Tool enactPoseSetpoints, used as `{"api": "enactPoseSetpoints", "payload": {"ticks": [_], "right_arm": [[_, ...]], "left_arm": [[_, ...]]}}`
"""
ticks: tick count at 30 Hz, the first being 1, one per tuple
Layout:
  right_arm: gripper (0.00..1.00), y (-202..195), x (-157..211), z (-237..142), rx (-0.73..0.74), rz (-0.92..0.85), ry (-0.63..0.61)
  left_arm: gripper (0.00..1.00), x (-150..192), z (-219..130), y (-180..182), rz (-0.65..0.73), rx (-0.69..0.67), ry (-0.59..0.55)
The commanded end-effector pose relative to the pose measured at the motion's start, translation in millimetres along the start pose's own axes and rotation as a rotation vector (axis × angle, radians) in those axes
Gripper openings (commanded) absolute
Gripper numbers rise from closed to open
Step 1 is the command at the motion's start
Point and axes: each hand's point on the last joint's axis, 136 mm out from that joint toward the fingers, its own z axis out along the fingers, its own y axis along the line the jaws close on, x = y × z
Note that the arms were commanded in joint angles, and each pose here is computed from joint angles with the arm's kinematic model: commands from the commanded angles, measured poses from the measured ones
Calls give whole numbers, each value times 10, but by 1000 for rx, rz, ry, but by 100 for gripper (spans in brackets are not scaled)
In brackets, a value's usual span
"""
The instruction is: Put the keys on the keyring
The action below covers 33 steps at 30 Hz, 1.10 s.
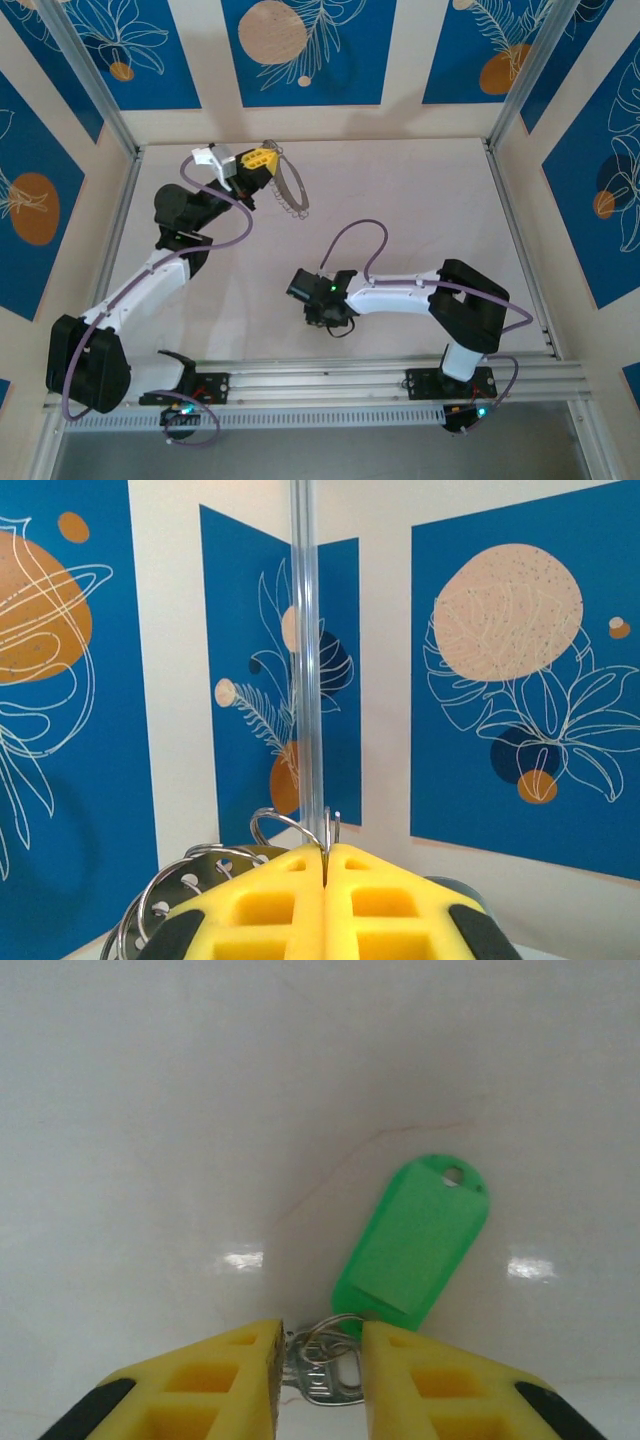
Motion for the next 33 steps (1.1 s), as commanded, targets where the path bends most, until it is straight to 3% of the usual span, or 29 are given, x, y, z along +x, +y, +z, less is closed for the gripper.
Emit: {"api": "enactPoseSetpoints", "payload": {"ticks": [1, 13, 17, 33], "right_arm": [[27, -124, -21, -25, 74, 20, -27], [11, -106, -53, -33, 64, 11, -45], [1, -112, -67, -58, 57, 11, -54], [0, -322, -505, -332, -18, 72, -164]], "left_arm": [[0, -155, -32, -39, 24, 32, -66], [0, -170, -35, -51, 17, 41, -70], [0, -180, -34, -58, 15, 45, -70], [0, -194, -26, -68, 1, 55, -76]]}}
